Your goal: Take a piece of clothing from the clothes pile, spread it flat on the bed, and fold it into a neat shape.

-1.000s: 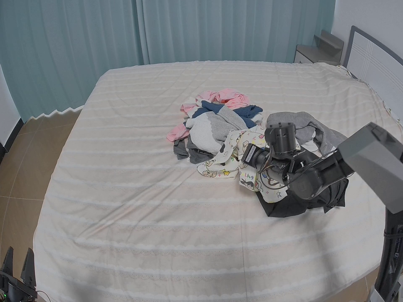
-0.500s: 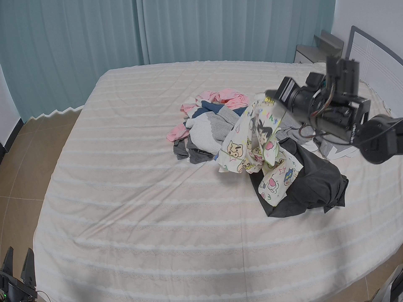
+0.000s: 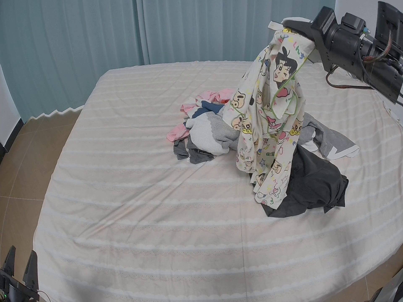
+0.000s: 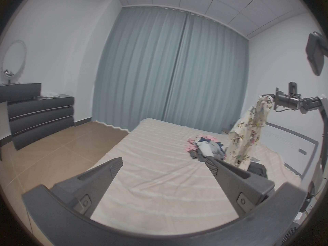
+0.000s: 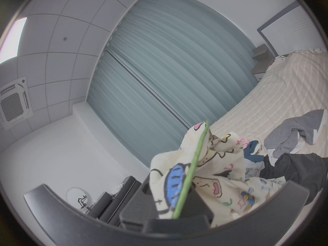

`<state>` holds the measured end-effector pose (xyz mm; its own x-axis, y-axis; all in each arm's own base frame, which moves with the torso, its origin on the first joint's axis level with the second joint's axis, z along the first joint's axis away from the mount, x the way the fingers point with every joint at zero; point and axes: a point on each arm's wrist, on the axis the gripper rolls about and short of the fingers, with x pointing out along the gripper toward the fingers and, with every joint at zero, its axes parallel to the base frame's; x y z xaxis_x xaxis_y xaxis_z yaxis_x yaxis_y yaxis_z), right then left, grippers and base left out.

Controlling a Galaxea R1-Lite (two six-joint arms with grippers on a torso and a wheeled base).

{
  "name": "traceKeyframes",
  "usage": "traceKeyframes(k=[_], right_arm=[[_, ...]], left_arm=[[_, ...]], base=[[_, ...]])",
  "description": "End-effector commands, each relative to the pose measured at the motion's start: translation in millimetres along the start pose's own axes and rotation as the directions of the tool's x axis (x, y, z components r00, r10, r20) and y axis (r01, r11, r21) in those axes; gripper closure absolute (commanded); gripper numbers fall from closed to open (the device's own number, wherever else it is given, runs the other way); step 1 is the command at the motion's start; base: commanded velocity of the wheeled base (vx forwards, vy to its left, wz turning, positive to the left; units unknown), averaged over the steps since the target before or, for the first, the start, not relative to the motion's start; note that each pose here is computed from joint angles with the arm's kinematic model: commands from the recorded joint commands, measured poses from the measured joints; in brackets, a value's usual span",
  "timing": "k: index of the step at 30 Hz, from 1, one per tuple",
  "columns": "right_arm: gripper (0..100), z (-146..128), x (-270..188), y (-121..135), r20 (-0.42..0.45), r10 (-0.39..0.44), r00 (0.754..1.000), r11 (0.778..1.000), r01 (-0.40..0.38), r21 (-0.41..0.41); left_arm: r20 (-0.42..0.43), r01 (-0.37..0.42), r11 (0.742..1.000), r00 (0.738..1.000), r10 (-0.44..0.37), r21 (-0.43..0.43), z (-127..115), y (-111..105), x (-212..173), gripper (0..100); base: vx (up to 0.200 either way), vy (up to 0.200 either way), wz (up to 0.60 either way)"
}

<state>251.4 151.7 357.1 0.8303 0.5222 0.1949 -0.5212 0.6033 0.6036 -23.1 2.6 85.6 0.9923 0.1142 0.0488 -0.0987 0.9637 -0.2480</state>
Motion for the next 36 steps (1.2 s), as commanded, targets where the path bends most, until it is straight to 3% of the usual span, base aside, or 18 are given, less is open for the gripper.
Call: traceKeyframes(k=[1,3,6,7,9,11,12,13,18,25,28,31,36], right_arm=[[100,4.6,-19.5,22.9,-0.001,0.080,0.997,0.997,-0.079,0.013],[100,-1.2,-24.2,26.8,-0.027,0.099,0.995,0.995,-0.098,0.021],[100,-10.3,-27.8,29.1,-0.066,0.115,0.991,0.993,-0.113,0.028],[100,-10.7,-28.8,29.7,-0.068,0.117,0.991,0.993,-0.115,0.029],[100,-17.7,-33.8,29.0,-0.105,0.131,0.986,0.991,-0.128,0.036],[100,-22.5,-36.4,27.6,-0.133,0.141,0.981,0.990,-0.137,0.041],[100,-24.8,-39.4,28.2,-0.148,0.151,0.977,0.988,-0.146,0.045],[100,-31.1,-45.4,30.4,-0.182,0.172,0.968,0.985,-0.165,0.054],[100,-49.8,-58.0,34.7,-0.286,0.241,0.927,0.970,-0.227,0.083],[100,-67.1,-72.3,43.9,-0.374,0.317,0.871,0.948,-0.293,0.121],[100,-71.3,-81.0,46.8,-0.406,0.354,0.842,0.935,-0.325,0.140],[100,-76.7,-90.4,47.4,-0.440,0.382,0.813,0.924,-0.348,0.158],[100,-80.8,-98.9,45.4,-0.483,0.379,0.789,0.925,-0.343,0.164]], left_arm=[[0.117,0.173,0.985,0.978,-0.172,0.002,32.8,-10.0,-12.2,0],[0.117,0.296,0.955,0.948,-0.296,0.018,53.7,-16.8,-22.7,0],[0.018,0.406,0.914,0.914,-0.406,0.010,83.4,-27.7,-17.5,0],[0.009,0.416,0.909,0.909,-0.416,0.009,86.5,-28.9,-15.9,0],[-0.101,0.461,0.887,0.881,-0.462,-0.028,105.7,-38.3,7.7,0],[-0.160,0.482,0.875,0.861,-0.483,-0.042,109.3,-41.7,21.6,0],[-0.188,0.505,0.862,0.843,-0.504,-0.047,110.9,-43.7,29.0,0],[-0.225,0.556,0.829,0.802,-0.553,-0.055,114.9,-48.1,44.0,0],[-0.313,0.644,0.754,0.695,-0.647,-0.128,113.8,-57.1,81.9,0],[-0.416,0.695,0.683,0.565,-0.712,-0.224,101.9,-69.5,108.5,0],[-0.423,0.706,0.665,0.539,-0.728,-0.244,100.0,-75.5,119.0,0],[-0.424,0.690,0.670,0.539,-0.728,-0.273,96.9,-79.8,134.1,0],[-0.412,0.652,0.672,0.537,-0.736,-0.351,93.8,-86.0,151.8,0]], base=[[0.000,0.000,0.00],[0.000,0.000,0.00],[0.000,0.000,0.00],[0.000,0.000,0.00],[0.000,0.000,0.00],[0.000,0.000,0.00],[0.000,0.000,0.00],[0.000,0.000,0.00],[0.000,0.000,0.00],[0.000,0.000,0.00],[0.000,0.000,0.00],[0.000,0.000,0.00],[0.000,0.000,0.00]])
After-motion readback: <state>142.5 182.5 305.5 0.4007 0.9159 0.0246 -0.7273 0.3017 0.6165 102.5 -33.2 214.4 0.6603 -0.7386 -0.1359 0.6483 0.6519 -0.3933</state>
